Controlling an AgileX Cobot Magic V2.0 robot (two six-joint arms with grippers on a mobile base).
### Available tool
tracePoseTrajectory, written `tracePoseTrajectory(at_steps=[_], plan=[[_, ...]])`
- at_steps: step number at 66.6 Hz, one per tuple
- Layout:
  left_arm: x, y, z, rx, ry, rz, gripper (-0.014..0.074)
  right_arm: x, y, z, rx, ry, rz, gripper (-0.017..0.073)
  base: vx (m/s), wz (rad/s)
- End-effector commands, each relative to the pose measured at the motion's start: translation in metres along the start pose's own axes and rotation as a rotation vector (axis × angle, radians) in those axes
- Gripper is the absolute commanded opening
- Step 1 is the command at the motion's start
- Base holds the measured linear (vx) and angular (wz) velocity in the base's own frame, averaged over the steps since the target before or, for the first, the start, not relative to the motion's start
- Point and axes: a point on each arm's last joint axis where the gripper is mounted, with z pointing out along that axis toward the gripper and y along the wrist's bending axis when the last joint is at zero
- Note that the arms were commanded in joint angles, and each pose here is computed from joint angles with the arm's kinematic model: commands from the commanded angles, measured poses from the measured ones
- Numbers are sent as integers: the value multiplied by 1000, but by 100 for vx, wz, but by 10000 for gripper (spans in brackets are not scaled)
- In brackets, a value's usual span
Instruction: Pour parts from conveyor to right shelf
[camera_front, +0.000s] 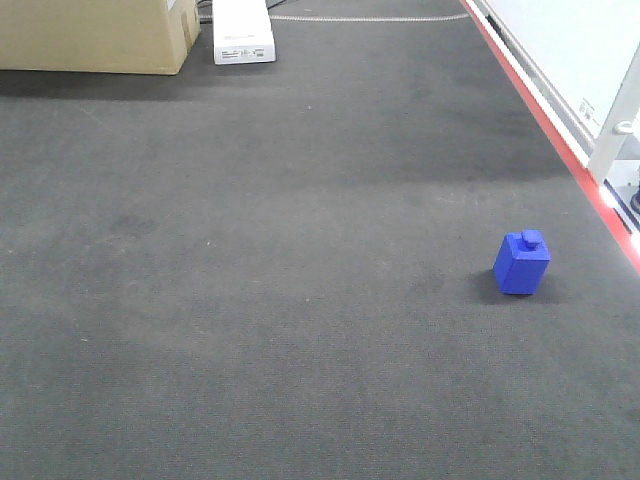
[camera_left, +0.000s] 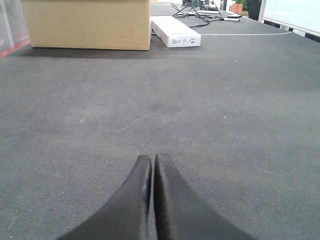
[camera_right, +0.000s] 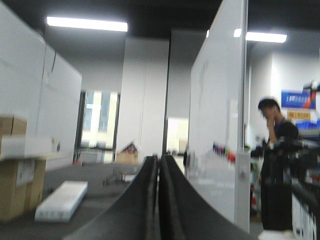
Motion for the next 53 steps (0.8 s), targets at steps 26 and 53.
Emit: tracePoseTrajectory(at_steps=[26, 53], plan=[[-14, -1, -3, 11, -110, -16, -6, -21, -1, 167, -66, 553, -8, 23, 0, 0], [-14, -1, -3, 11, -110, -16, -6, 85, 11, 243, -104, 943, 8, 676, 0, 0]])
